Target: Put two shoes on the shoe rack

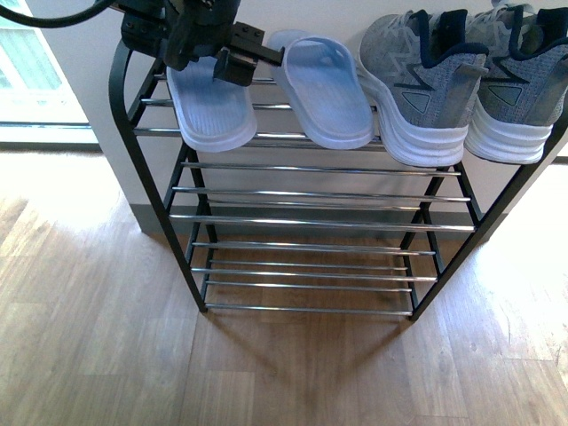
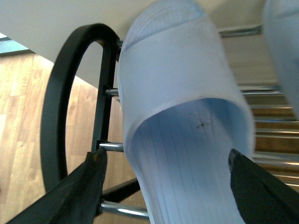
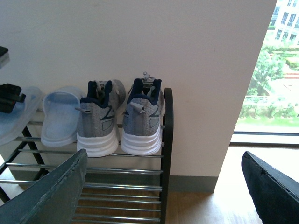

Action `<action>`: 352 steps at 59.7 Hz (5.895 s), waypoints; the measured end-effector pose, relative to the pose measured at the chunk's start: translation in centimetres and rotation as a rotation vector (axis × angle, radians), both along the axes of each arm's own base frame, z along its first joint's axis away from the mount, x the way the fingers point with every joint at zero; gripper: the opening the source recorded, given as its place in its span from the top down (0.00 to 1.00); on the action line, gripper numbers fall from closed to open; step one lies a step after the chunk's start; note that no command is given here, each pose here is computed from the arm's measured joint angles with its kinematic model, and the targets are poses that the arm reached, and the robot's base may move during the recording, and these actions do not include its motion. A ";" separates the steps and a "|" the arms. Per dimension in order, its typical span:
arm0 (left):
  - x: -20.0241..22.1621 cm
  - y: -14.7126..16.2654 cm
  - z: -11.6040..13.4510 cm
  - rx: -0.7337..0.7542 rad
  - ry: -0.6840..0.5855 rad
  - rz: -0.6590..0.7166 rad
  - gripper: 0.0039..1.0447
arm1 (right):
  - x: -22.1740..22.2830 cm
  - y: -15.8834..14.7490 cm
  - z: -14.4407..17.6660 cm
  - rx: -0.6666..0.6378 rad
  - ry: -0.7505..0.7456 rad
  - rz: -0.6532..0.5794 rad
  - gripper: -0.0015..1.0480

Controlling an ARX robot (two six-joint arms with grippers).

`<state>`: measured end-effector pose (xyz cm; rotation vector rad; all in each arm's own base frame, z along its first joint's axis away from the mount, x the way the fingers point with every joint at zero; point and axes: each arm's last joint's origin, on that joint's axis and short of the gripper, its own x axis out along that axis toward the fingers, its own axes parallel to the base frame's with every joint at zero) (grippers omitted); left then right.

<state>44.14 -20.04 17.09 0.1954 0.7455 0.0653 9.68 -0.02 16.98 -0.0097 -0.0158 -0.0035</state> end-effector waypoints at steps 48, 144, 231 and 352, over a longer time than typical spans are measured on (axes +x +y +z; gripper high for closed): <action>-21.3 16.7 1.1 -0.205 -0.736 -0.062 0.99 | 0.0 0.0 0.0 0.000 0.000 0.000 0.09; -32.7 20.0 0.1 -0.205 -0.760 -0.068 0.99 | 0.0 0.0 0.0 0.000 0.000 0.000 0.09; -34.4 20.0 -0.4 -0.201 -0.744 -0.066 0.09 | 0.0 0.0 0.0 0.002 0.000 0.002 0.09; -34.4 20.0 -0.4 -0.201 -0.743 -0.067 0.09 | 0.0 0.0 0.0 0.003 0.001 0.002 0.09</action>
